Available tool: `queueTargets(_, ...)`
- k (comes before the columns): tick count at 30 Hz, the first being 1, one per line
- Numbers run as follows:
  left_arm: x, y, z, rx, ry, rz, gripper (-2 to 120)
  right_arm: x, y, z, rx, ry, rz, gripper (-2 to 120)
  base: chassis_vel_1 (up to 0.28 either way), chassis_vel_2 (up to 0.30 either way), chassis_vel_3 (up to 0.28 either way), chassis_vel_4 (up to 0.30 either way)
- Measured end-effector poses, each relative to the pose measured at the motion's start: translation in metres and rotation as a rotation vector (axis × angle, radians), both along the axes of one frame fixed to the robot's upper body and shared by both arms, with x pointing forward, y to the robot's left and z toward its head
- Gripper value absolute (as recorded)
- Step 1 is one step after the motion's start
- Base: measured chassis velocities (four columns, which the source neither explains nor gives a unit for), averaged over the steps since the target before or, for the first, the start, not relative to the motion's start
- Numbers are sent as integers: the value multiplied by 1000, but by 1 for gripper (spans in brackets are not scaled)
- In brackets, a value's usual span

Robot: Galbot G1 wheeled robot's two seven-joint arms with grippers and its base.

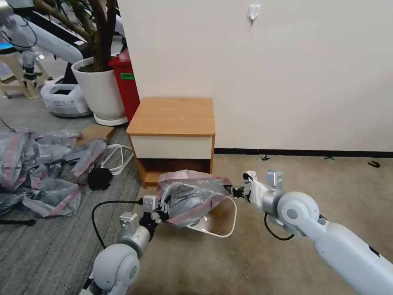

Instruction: Pick up the garbage bag from the table and place it over the trash can.

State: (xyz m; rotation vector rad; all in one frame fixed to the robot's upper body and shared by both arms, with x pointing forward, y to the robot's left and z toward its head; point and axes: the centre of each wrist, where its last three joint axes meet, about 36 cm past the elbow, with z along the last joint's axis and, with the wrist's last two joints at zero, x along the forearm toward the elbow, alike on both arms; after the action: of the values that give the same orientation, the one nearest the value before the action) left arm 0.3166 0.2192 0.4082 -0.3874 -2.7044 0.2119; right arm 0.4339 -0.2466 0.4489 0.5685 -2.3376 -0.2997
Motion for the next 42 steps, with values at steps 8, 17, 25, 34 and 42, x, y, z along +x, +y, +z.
queueTargets(8,2,5,-4,-11,-29,-3,5,-1,-14,3,-54,10,-6,0,0,0,0,0)
queueTargets(17,9,3,-4,-28,-57,38,5,-12,-19,3,-57,46,-5,0,0,0,0,0)
queueTargets(25,15,1,-5,-36,-72,77,5,-24,-24,1,-43,60,-15,0,0,0,0,0)
queueTargets(34,19,-4,1,-116,-68,126,5,-34,-19,2,-27,73,-3,0,0,0,0,0)
queueTargets(42,19,-4,3,-136,-66,178,5,-48,-12,7,-11,68,14,0,0,0,0,0)
